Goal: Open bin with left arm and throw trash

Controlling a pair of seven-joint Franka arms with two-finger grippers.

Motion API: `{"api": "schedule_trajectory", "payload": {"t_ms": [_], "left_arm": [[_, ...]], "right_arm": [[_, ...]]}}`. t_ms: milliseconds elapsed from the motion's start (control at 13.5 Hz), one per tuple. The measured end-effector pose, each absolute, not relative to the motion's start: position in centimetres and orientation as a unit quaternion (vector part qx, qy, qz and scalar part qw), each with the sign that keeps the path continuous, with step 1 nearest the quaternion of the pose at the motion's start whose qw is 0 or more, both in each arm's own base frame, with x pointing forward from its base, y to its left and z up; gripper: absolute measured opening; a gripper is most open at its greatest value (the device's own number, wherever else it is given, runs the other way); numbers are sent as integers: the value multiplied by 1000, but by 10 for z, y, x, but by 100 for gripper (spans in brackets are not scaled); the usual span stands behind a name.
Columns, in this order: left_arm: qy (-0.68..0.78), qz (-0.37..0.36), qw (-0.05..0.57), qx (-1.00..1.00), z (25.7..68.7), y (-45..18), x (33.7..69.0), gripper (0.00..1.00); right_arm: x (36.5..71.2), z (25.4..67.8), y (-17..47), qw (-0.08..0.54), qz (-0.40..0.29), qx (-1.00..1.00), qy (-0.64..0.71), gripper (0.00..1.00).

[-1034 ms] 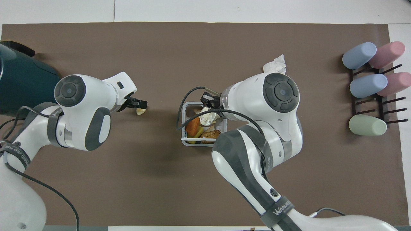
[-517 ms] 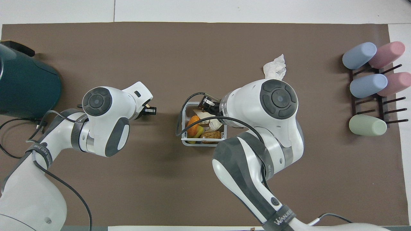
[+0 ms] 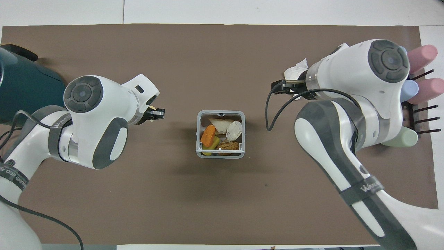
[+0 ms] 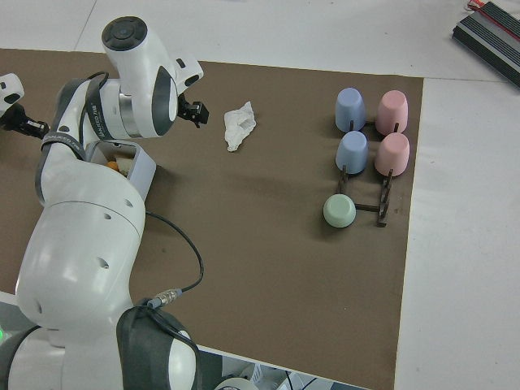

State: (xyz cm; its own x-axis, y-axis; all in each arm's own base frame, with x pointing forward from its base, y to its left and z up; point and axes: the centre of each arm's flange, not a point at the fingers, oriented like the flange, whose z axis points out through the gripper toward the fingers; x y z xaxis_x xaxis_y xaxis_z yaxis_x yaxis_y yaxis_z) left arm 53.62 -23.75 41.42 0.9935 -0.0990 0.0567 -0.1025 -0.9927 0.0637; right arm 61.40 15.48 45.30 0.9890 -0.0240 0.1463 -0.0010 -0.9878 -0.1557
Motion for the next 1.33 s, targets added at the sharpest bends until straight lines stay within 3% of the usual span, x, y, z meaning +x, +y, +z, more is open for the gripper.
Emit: {"api": "schedule_trajectory", "payload": {"t_ms": [148,591,812,1181,1329], "left_arm": [[-22,31,54,998,441,-270,528,8],[-36,41,96,994,449,-372,475,8],[-62,53,108,991,448,-403,454,39],[-48,48,101,993,446,-389,464,99],[-25,31,87,995,445,-355,484,100]], "right_arm": [[630,429,124,70,-82,-994,5,100],[648,343,124,35,-83,-990,-111,100],[657,323,110,29,-107,-985,-136,100],[657,299,112,27,-121,-983,-138,100],[656,296,111,26,-124,-982,-138,95]]}}
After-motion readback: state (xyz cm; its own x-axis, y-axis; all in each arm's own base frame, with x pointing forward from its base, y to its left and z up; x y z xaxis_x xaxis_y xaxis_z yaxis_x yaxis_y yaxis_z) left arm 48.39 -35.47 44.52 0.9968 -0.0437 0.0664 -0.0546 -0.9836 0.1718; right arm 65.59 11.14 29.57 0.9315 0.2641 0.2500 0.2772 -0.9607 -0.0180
